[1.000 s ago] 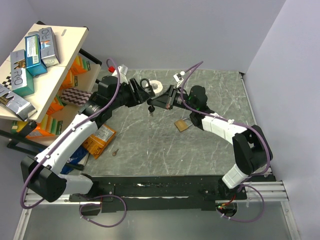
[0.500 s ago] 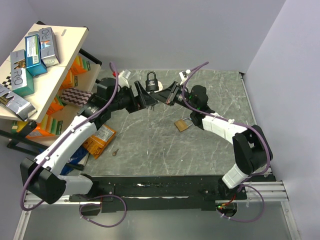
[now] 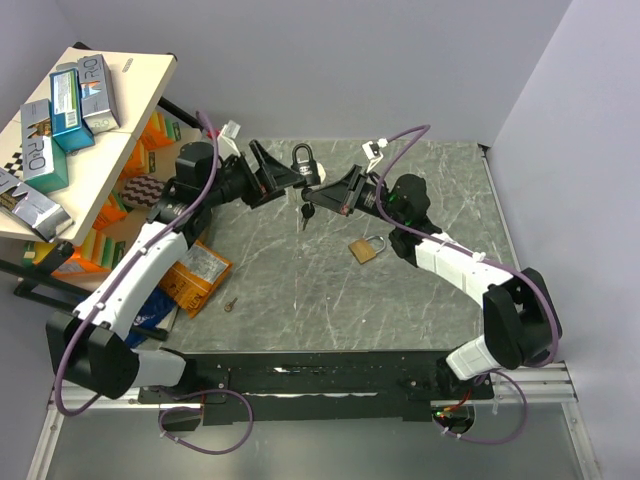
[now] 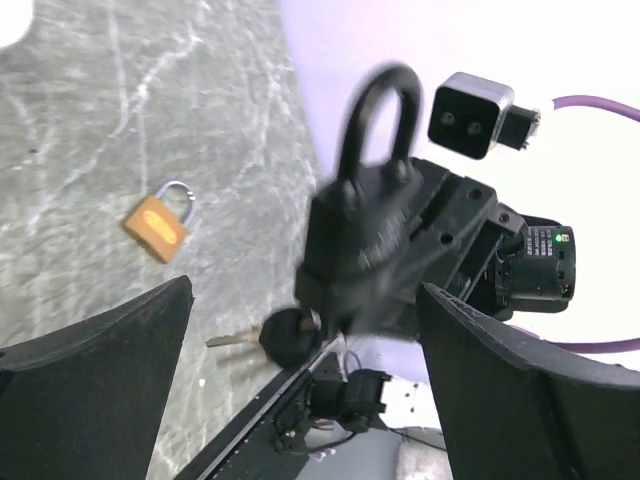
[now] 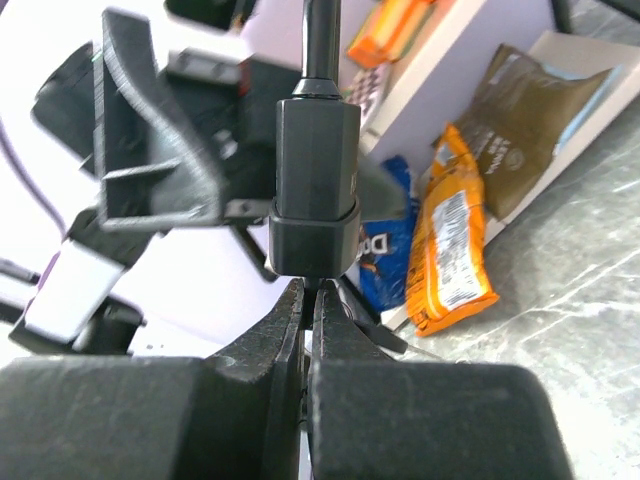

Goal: Unlock with the key

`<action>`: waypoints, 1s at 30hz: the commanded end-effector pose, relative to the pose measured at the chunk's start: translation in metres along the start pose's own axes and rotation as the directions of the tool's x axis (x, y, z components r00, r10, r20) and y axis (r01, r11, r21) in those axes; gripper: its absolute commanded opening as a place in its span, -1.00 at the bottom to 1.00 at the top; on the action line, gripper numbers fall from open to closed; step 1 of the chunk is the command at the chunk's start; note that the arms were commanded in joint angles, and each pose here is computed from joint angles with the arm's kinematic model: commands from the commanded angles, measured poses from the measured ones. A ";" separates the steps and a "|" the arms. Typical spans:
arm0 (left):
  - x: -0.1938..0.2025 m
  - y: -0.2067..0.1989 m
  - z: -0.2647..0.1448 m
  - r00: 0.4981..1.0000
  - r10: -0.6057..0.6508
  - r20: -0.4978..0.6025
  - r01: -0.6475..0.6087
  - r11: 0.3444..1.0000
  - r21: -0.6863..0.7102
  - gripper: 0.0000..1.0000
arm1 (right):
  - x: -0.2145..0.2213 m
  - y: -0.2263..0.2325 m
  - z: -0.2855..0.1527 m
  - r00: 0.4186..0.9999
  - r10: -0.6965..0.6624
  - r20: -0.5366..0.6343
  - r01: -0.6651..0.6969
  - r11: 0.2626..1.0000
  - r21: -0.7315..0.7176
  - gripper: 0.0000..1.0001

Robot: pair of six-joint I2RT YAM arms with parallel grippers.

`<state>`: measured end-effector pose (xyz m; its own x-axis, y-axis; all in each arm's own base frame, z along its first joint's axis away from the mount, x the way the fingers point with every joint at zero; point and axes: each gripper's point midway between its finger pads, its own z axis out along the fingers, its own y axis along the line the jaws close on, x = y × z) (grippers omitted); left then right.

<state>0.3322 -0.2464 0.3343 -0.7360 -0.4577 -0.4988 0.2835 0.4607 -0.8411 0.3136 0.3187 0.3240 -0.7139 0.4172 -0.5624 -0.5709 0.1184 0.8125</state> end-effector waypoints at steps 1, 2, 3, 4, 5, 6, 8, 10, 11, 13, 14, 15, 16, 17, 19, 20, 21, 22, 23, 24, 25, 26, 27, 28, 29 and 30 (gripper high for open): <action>-0.013 -0.040 0.002 1.000 0.030 0.000 -0.029 0.986 0.164 0.97 | -0.012 0.067 -0.010 0.988 -0.149 0.036 0.154 0.971 -0.181 -1.00; -0.012 -0.048 0.002 0.999 0.035 -0.008 -0.033 0.978 0.205 0.98 | -0.010 0.067 -0.010 0.989 -0.148 0.029 0.151 0.971 -0.184 -1.00; -0.011 -0.050 0.002 0.999 0.035 -0.015 -0.031 0.975 0.219 0.98 | -0.010 0.068 -0.011 0.989 -0.148 0.029 0.150 0.971 -0.185 -1.00; -0.011 -0.051 0.002 0.999 0.036 -0.017 -0.031 0.973 0.227 0.96 | -0.009 0.067 -0.011 0.989 -0.144 0.023 0.146 0.972 -0.184 -1.00; -0.010 -0.052 0.002 0.999 0.041 -0.019 -0.035 0.971 0.235 0.94 | -0.008 0.068 -0.010 0.989 -0.146 0.019 0.147 0.971 -0.187 -1.00; -0.008 -0.055 0.002 0.999 0.046 -0.024 -0.039 0.969 0.243 0.92 | -0.008 0.068 -0.010 0.989 -0.147 0.019 0.148 0.971 -0.189 -1.00; -0.005 -0.053 0.003 0.998 0.046 -0.035 -0.036 0.969 0.243 0.80 | -0.009 0.068 -0.009 0.990 -0.143 0.018 0.143 0.972 -0.188 -1.00; 0.000 -0.052 0.005 0.998 0.046 -0.050 -0.032 0.968 0.249 0.62 | -0.008 0.066 -0.007 0.990 -0.141 0.004 0.139 0.972 -0.190 -1.00; 0.001 -0.053 0.005 0.998 0.044 -0.054 -0.029 0.967 0.255 0.53 | -0.010 0.068 -0.006 0.990 -0.141 0.003 0.139 0.971 -0.194 -1.00; 0.006 -0.055 0.006 0.996 0.048 -0.073 -0.027 0.964 0.266 0.30 | -0.010 0.067 -0.004 0.991 -0.135 0.004 0.133 0.972 -0.195 -1.00; 0.007 -0.055 0.007 0.995 0.054 -0.078 -0.032 0.964 0.266 0.23 | -0.010 0.066 -0.004 0.991 -0.131 0.002 0.129 0.973 -0.193 -1.00; 0.010 -0.058 0.006 0.995 0.062 -0.084 -0.037 0.962 0.270 0.17 | -0.010 0.065 -0.004 0.992 -0.130 0.000 0.128 0.973 -0.190 -1.00; 0.013 -0.056 0.007 0.994 0.058 -0.096 -0.031 0.964 0.262 0.07 | -0.010 0.064 -0.003 0.992 -0.129 0.001 0.127 0.974 -0.187 -1.00; 0.014 -0.055 0.007 0.993 0.063 -0.097 -0.036 0.965 0.259 -0.02 | -0.011 0.063 -0.003 0.992 -0.126 0.003 0.125 0.975 -0.184 -1.00; 0.017 -0.053 0.008 0.993 0.062 -0.103 -0.034 0.967 0.251 -0.31 | -0.011 0.062 -0.001 0.993 -0.122 -0.001 0.120 0.977 -0.175 -1.00; 0.018 -0.051 0.008 0.993 0.058 -0.104 -0.031 0.968 0.248 -0.41 | -0.011 0.060 -0.001 0.993 -0.120 -0.003 0.117 0.979 -0.168 -1.00; 0.020 -0.048 0.008 0.993 0.052 -0.110 -0.024 0.970 0.242 -0.48 | -0.010 0.058 -0.001 0.993 -0.122 -0.006 0.119 0.980 -0.162 -1.00; 0.020 -0.048 0.008 0.993 0.047 -0.110 -0.019 0.970 0.241 -0.65 | -0.010 0.057 -0.001 0.993 -0.120 -0.009 0.117 0.981 -0.158 -1.00; 0.021 -0.046 0.009 0.993 0.044 -0.111 -0.017 0.972 0.234 -0.74 | -0.011 0.056 -0.001 0.993 -0.121 -0.008 0.119 0.982 -0.150 -1.00; 0.021 -0.045 0.009 0.993 0.040 -0.108 -0.014 0.973 0.228 -0.83 | -0.010 0.055 -0.001 0.991 -0.130 -0.010 0.127 0.982 -0.141 -1.00; 0.020 -0.044 0.010 0.994 0.037 -0.107 -0.012 0.975 0.221 -0.98 | -0.007 0.049 -0.002 0.993 -0.117 -0.023 0.114 0.987 -0.114 -1.00; 0.018 -0.040 0.011 0.995 0.028 -0.096 -0.009 0.980 0.198 -0.98 | -0.008 0.045 -0.002 0.993 -0.116 -0.018 0.114 0.989 -0.093 -1.00; 0.018 -0.037 0.011 0.995 0.020 -0.094 -0.003 0.984 0.176 -0.98 | -0.008 0.044 -0.005 0.990 -0.138 -0.012 0.137 0.988 -0.073 -0.97; 0.017 -0.034 0.011 0.996 0.019 -0.087 -0.006 0.988 0.157 -0.98 | -0.005 0.036 -0.007 0.992 -0.126 -0.028 0.125 0.992 -0.031 -0.82; 0.015 -0.026 0.013 0.997 0.000 -0.074 0.008 0.993 0.114 -0.98 | -0.005 0.031 -0.008 0.991 -0.130 -0.021 0.130 0.992 0.001 -0.71; 0.015 -0.024 0.012 0.998 -0.006 -0.067 0.012 0.995 0.096 -0.98 | -0.006 0.033 -0.010 0.985 -0.170 -0.018 0.170 0.985 0.014 -0.58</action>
<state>0.3255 -0.2724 0.3446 -0.7797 -0.3938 -0.4868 0.3643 0.3470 -0.8642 0.2957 0.3199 0.3155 -0.7587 0.3332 -0.5598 -0.5532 0.1241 0.8237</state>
